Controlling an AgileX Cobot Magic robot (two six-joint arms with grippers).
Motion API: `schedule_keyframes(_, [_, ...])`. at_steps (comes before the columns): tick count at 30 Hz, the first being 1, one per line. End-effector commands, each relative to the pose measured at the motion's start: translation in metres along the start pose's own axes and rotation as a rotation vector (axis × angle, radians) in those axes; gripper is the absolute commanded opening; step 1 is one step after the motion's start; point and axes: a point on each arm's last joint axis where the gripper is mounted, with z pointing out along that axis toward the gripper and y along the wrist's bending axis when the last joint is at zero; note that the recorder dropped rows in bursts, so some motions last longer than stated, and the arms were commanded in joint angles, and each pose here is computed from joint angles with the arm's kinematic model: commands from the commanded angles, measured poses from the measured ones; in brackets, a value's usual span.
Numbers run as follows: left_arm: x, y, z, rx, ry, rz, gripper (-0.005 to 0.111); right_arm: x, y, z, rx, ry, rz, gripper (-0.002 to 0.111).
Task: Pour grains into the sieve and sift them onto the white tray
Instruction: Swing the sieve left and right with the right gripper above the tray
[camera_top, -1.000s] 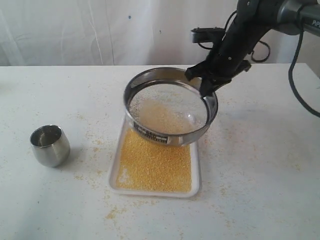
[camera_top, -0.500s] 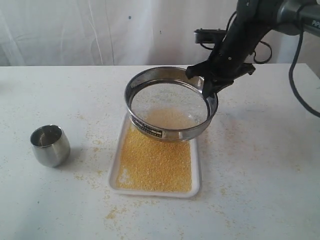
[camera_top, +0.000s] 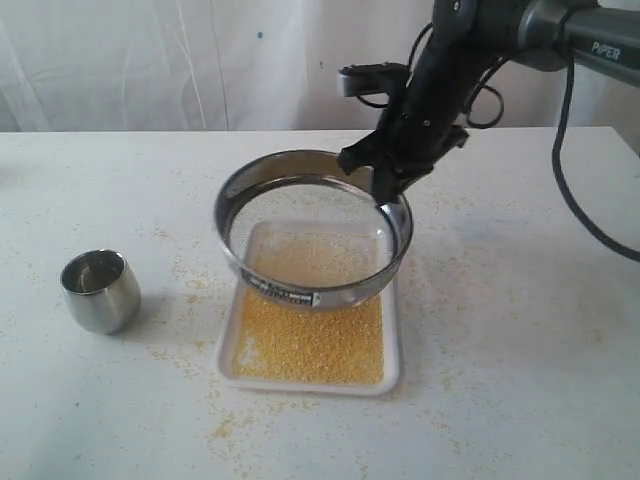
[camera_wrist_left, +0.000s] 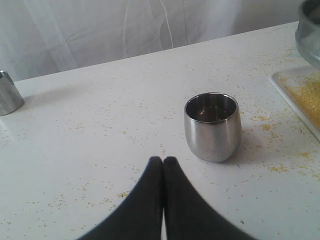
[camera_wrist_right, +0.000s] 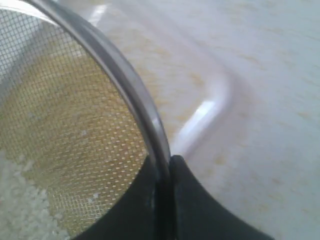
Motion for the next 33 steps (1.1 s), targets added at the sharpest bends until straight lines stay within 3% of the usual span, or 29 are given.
schedule_keyframes(1, [0.001,0.000,0.000,0.000,-0.005,-0.010,0.000,0.002,0.002,-0.010,-0.092,-0.004,0.049,0.000])
schedule_keyframes(3, [0.001,0.000,0.000,0.000,-0.005,-0.010,0.000,-0.002,0.023,-0.011,-0.249,-0.063,-0.198,0.000])
schedule_keyframes(5, [0.001,0.000,0.000,0.000,-0.005,-0.010,0.000,-0.001,0.022,-0.012,-0.192,-0.045,-0.250,0.000])
schedule_keyframes(6, [0.001,0.000,0.000,0.000,-0.005,-0.010,0.000,-0.005,0.000,-0.012,0.056,-0.070,-0.085,0.000])
schedule_keyframes(7, [0.001,0.000,0.000,0.000,-0.005,-0.010,0.000,-0.006,-0.014,-0.013,0.166,-0.090,0.067,0.000])
schedule_keyframes(8, [0.001,0.000,0.000,0.000,-0.005,-0.010,0.000,-0.004,-0.019,-0.014,0.187,-0.093,0.235,0.000])
schedule_keyframes(9, [0.001,0.000,0.000,0.000,-0.005,-0.010,0.000,-0.002,-0.009,-0.013,0.090,-0.055,0.137,0.000])
schedule_keyframes(10, [0.001,0.000,0.000,0.000,-0.005,-0.010,0.000,0.000,0.021,-0.012,-0.184,-0.032,-0.156,0.000])
schedule_keyframes(11, [0.001,0.000,0.000,0.000,-0.005,-0.010,0.000,-0.003,0.032,-0.013,-0.260,-0.079,-0.283,0.000])
schedule_keyframes(12, [0.001,0.000,0.000,0.000,-0.005,-0.010,0.000,-0.003,0.035,-0.013,-0.259,-0.081,-0.322,0.000])
schedule_keyframes(14, [0.001,0.000,0.000,0.000,-0.005,-0.010,0.000,-0.005,0.019,-0.012,-0.075,-0.073,-0.216,0.000])
schedule_keyframes(17, [0.001,0.000,0.000,0.000,-0.005,-0.010,0.000,-0.009,-0.013,-0.015,0.249,-0.119,0.109,0.000])
schedule_keyframes(18, [0.001,0.000,0.000,0.000,-0.005,-0.010,0.000,-0.008,-0.014,-0.015,0.252,-0.123,0.179,0.000])
schedule_keyframes(19, [0.001,0.000,0.000,0.000,-0.005,-0.010,0.000,-0.007,-0.010,-0.014,0.205,-0.108,0.159,0.000])
schedule_keyframes(21, [0.001,0.000,0.000,0.000,-0.005,-0.010,0.000,-0.003,0.016,-0.011,-0.048,-0.045,-0.070,0.000])
schedule_keyframes(23, [0.001,0.000,0.000,0.000,-0.005,-0.010,0.000,-0.001,0.030,-0.010,-0.181,-0.036,-0.290,0.000])
schedule_keyframes(25, [0.001,0.000,0.000,0.000,-0.005,-0.010,0.000,-0.002,0.023,-0.009,-0.075,-0.028,-0.271,0.000])
schedule_keyframes(27, [0.001,0.000,0.000,0.000,-0.005,-0.010,0.000,-0.005,0.002,-0.010,0.145,-0.049,-0.101,0.000])
schedule_keyframes(29, [0.001,0.000,0.000,0.000,-0.005,-0.010,0.000,-0.004,-0.010,-0.012,0.223,-0.061,0.082,0.000])
schedule_keyframes(30, [0.001,0.000,0.000,0.000,-0.005,-0.010,0.000,-0.003,-0.005,-0.011,0.169,-0.045,0.086,0.000])
schedule_keyframes(33, [0.001,0.000,0.000,0.000,-0.005,-0.010,0.000,-0.001,0.030,-0.009,-0.165,-0.022,-0.259,0.000])
